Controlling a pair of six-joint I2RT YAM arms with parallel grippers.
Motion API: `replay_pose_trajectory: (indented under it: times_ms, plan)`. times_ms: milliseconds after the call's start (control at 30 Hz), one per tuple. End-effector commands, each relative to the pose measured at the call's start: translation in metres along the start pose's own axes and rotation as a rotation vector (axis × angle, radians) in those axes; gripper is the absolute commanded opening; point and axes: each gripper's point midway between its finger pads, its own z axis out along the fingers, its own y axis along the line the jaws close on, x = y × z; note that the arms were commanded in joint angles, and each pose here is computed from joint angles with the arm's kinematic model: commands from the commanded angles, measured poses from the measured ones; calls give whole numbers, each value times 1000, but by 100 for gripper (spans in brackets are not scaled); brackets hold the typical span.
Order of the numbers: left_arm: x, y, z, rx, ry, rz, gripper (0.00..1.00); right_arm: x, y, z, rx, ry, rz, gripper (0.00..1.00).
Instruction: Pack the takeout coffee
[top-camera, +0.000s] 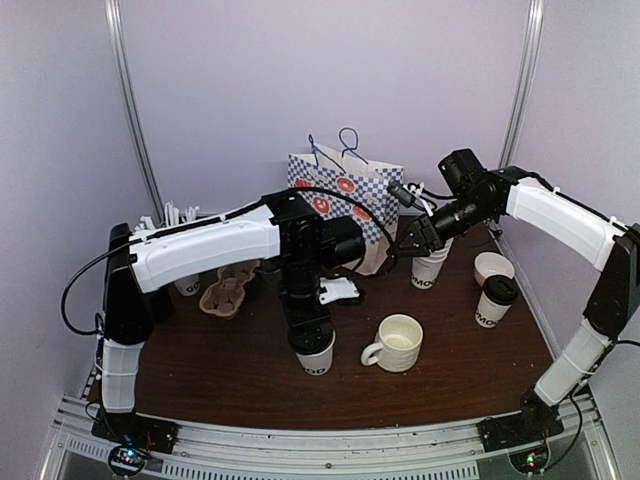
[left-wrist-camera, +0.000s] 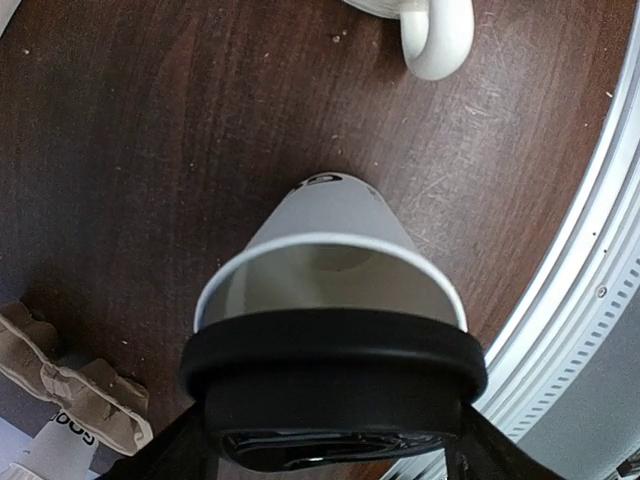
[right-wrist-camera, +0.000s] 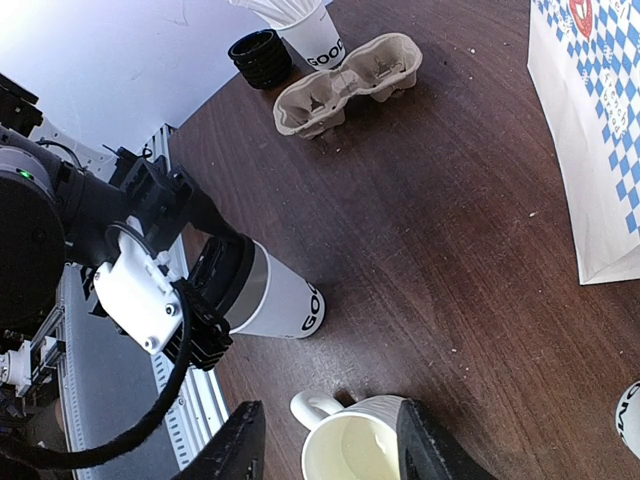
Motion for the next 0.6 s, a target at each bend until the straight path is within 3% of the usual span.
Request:
replay_pose_trajectory:
  times_ms: [0,67,333,467,567]
  plan:
    - [0,-1,-4,-14,10,21,91,1,-4,-2,10,-9,3,48]
    - [-1,-2,-3,-15,11,25,97,1,-3,-2,9,-10,1,49]
    - [-7,-1,-10,-33,-15,32,97,0,-3,-2,5,-10,4,49]
    - [-6,6,-33,-78,-65,37,98,0,-4,-4,18,-4,-4,49]
    - [-5,19,-63,-169,-167,17,98,2,-7,-5,44,2,-13,48]
